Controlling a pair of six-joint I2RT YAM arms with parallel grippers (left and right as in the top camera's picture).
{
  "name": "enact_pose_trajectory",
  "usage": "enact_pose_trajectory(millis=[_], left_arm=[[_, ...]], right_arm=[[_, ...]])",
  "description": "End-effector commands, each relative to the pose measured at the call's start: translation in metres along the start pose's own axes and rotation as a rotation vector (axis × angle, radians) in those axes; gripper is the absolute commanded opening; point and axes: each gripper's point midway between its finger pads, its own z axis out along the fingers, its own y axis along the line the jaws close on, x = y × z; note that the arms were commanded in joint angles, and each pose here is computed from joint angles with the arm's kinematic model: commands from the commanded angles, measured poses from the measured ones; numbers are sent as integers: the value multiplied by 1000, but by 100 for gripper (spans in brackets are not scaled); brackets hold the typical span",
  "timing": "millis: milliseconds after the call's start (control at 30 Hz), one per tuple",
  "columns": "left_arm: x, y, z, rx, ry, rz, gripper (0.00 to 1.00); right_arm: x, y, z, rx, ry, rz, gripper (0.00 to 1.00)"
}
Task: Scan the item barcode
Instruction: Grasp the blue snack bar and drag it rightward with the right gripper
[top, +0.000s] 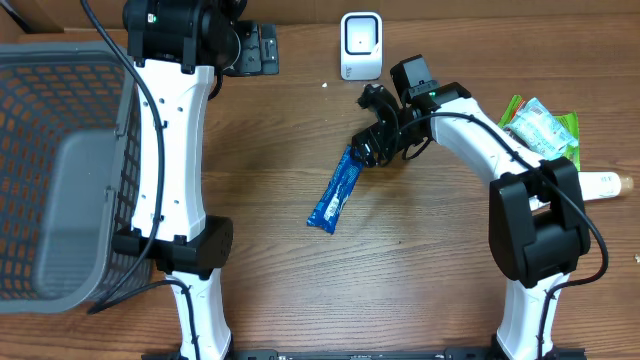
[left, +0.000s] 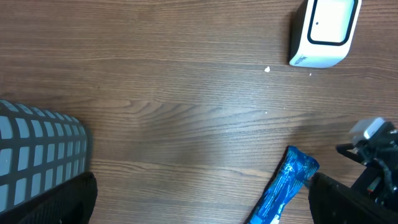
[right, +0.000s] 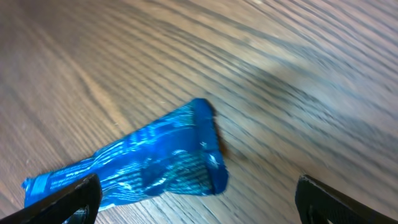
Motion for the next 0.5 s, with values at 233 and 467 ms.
enact_pose_trajectory(millis=[233,467], left_arm=[[-2,6,2,-17,-2,-8,100],[-2,6,2,-18,-2,-8,100]], right_arm=[[-8,3,19,-50,-29,-123,86],[-3,1,25,-56,-12,-114,79]])
